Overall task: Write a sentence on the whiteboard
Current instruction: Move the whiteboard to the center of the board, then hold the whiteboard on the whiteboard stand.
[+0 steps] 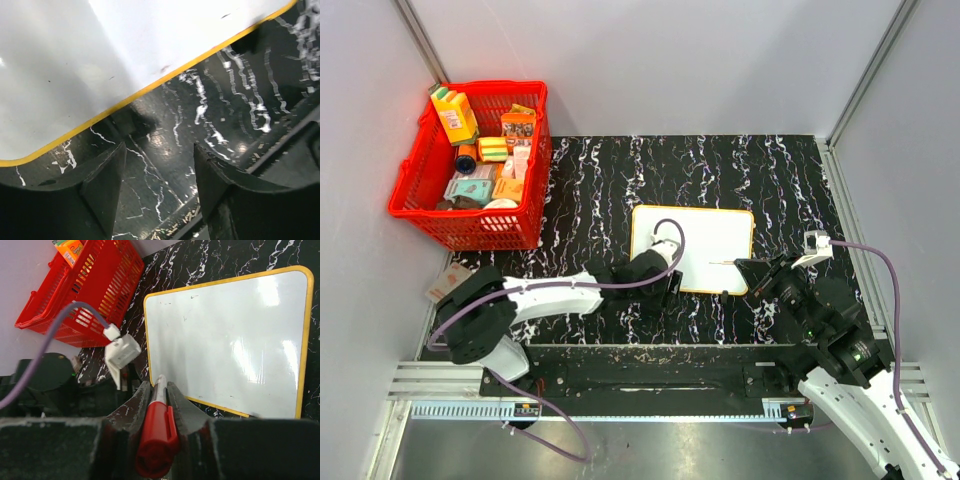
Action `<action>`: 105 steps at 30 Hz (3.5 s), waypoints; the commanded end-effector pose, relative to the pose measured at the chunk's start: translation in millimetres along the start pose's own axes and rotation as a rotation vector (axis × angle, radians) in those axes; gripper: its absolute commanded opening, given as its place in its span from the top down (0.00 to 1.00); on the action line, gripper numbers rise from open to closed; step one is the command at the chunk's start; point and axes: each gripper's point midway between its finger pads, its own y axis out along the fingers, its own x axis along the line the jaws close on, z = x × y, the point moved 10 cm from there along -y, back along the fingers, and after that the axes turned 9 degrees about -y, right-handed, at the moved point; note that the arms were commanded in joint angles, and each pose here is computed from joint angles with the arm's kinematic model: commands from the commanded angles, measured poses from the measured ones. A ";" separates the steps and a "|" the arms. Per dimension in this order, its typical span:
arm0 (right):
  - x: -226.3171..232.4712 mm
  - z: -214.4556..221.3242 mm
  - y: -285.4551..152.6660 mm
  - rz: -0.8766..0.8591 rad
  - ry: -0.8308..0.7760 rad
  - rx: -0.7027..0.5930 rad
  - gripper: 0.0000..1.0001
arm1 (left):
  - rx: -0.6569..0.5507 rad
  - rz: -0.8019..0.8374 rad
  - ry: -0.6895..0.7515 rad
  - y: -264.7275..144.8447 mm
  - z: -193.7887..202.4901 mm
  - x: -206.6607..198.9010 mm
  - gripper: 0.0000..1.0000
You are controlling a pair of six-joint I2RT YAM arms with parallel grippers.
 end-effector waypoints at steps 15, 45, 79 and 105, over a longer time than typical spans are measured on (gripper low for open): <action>7.0 -11.6 0.3 -0.022 -0.019 -0.014 1.00 | -0.153 0.243 -0.070 -81.4 -56.7 45.7 0.31; 12.3 7.1 9.5 -0.105 0.049 0.131 1.00 | -0.472 0.650 -0.304 -118.0 -103.0 147.2 0.09; 36.2 -40.5 65.4 -0.121 -0.067 0.050 1.00 | -0.453 0.423 -0.210 -39.3 -145.4 185.1 0.08; 33.0 -33.4 58.9 -0.125 -0.053 0.058 1.00 | -0.260 0.604 -0.055 -13.1 -132.9 144.3 0.16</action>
